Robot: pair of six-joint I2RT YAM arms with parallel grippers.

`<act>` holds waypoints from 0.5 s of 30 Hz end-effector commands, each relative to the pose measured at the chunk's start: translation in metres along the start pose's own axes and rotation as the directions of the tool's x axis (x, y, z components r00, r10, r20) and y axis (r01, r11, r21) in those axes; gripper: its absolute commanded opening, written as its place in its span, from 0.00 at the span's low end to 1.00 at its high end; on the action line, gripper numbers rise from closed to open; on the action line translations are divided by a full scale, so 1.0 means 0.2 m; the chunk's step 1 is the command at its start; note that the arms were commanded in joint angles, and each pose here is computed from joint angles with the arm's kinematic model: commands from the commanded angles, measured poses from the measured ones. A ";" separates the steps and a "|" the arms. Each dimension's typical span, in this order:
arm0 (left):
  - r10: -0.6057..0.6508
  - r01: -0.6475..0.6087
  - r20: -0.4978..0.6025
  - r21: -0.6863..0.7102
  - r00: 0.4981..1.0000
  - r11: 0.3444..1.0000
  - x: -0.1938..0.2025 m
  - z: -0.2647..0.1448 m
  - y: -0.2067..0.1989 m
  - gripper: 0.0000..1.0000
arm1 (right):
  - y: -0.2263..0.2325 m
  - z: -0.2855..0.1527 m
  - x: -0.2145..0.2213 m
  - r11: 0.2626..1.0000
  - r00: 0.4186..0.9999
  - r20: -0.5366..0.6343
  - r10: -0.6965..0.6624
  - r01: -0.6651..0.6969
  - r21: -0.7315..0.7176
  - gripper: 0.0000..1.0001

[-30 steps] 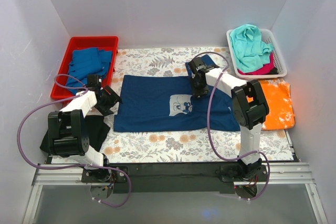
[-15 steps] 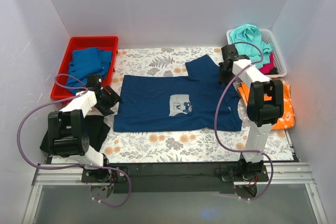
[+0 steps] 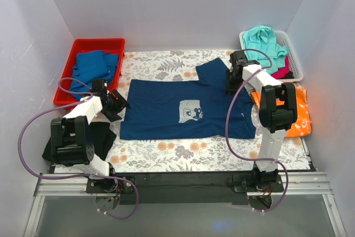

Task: Fold and stack the t-shirts
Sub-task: Fold the flattened tshirt in 1/3 of the way

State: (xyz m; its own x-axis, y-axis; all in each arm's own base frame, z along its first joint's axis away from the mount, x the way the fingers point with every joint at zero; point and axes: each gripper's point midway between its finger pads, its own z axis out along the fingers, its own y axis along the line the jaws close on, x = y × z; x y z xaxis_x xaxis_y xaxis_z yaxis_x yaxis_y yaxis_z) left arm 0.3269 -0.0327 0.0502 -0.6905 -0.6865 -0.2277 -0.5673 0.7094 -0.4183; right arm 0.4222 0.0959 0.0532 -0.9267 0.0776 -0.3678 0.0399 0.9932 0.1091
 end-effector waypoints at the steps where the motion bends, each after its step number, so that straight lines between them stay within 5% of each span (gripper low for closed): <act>1: 0.020 -0.021 0.031 0.032 0.999 0.999 -0.02 -0.05 -0.03 0.65 | -0.01 0.04 0.06 1.000 0.999 -0.040 0.007 -0.007 -0.005 0.33; 15: 0.017 -0.017 0.025 0.022 1.000 1.000 0.00 -0.04 -0.01 0.65 | -0.04 0.13 0.26 1.000 0.988 -0.154 0.015 -0.014 0.004 0.30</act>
State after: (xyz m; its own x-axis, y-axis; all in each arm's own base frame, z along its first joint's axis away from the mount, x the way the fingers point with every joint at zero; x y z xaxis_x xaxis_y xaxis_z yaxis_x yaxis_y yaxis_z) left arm 0.3252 -0.0329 0.0485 -0.6934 -0.6845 -0.2251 -0.5673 0.7112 -0.4152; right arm 0.3979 0.0928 0.0221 -0.9587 0.0749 -0.2743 0.0489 0.9937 0.1004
